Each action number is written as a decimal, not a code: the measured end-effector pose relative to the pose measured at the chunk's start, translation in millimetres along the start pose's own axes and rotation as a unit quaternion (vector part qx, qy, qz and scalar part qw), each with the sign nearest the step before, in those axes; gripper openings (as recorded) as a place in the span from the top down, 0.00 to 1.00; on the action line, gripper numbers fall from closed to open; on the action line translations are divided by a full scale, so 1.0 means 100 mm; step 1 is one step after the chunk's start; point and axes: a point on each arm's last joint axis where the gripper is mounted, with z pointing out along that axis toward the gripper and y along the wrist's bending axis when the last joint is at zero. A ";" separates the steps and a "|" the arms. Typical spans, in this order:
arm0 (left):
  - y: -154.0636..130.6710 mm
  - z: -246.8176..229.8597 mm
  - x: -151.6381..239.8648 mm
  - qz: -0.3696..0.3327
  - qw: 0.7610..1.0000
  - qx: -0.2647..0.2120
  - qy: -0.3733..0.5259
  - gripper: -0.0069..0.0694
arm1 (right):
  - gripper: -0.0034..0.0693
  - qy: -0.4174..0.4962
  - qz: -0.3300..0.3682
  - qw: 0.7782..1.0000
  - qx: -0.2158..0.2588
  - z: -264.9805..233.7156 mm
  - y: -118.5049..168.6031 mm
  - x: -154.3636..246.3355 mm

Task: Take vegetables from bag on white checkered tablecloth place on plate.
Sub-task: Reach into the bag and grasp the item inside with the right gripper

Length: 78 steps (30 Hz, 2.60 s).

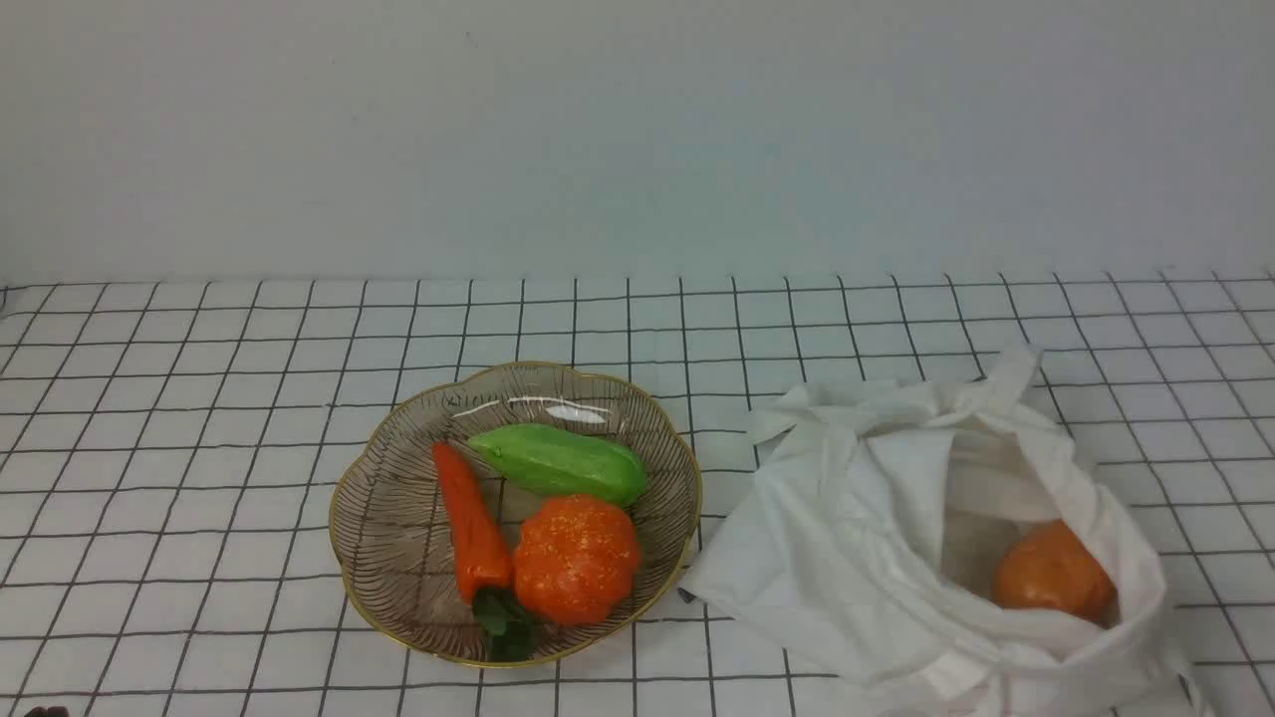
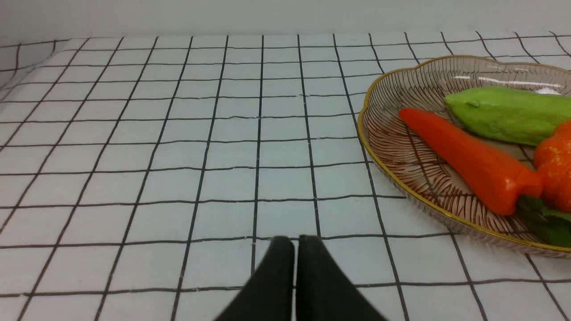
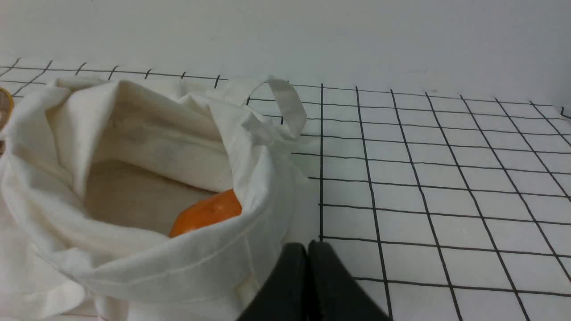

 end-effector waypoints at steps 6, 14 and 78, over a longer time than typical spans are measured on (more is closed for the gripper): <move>0.00 0.00 0.00 0.000 1.000 0.000 0.000 0.92 | 0.97 0.000 0.000 1.000 0.000 0.00 0.00 0.00; 0.00 0.00 0.00 0.000 1.000 0.000 0.000 0.92 | 0.97 0.000 0.000 1.000 0.000 0.00 0.00 0.00; 0.00 0.00 0.00 0.000 1.000 0.000 0.000 0.92 | 0.79 0.470 0.026 0.878 -0.081 1.89 0.58 -0.81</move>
